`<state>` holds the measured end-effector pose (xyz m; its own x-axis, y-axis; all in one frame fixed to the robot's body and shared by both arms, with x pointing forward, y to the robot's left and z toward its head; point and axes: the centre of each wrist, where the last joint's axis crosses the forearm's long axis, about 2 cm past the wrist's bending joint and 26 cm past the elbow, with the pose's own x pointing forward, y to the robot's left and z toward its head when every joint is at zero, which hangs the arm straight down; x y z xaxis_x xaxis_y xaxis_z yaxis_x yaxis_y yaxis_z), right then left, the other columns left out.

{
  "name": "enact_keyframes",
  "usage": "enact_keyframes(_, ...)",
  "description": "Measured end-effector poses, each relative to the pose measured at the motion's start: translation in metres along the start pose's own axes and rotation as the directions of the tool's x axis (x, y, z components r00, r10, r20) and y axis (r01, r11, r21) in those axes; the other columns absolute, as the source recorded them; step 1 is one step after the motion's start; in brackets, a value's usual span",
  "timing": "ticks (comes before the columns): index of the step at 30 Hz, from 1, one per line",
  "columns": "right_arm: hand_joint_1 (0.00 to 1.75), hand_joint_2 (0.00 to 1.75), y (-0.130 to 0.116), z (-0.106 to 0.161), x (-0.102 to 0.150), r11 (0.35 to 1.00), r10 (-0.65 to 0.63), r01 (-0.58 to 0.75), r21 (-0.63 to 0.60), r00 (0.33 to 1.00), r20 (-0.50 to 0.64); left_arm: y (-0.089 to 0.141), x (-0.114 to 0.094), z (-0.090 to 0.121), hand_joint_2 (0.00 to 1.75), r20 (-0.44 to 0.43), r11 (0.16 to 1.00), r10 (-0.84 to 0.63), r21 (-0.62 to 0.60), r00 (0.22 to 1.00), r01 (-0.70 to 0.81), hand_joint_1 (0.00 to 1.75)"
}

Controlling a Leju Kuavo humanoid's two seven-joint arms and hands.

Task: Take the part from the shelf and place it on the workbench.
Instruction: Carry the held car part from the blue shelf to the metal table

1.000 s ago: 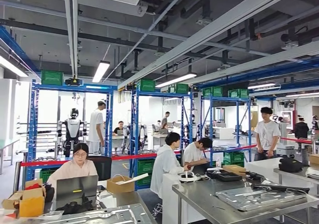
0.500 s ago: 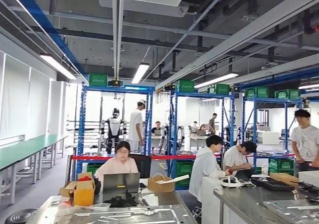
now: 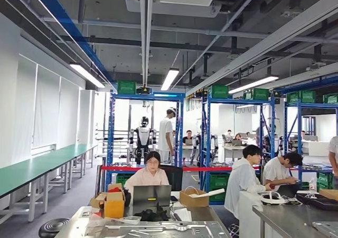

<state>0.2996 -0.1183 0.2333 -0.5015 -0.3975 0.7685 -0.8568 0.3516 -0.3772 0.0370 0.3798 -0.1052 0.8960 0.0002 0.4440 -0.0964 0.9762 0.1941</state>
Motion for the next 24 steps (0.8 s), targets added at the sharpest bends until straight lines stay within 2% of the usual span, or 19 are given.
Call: enact_keyframes(24, 1.75, 1.75, 0.0000, 0.0014, -0.0005, 0.999, -0.001, 0.002, -0.039, 1.000, 0.005, 0.0011, 0.0029, -0.0011, 1.75, 0.021, 1.000, 0.003, 0.000, 1.000, -0.003, 0.00)
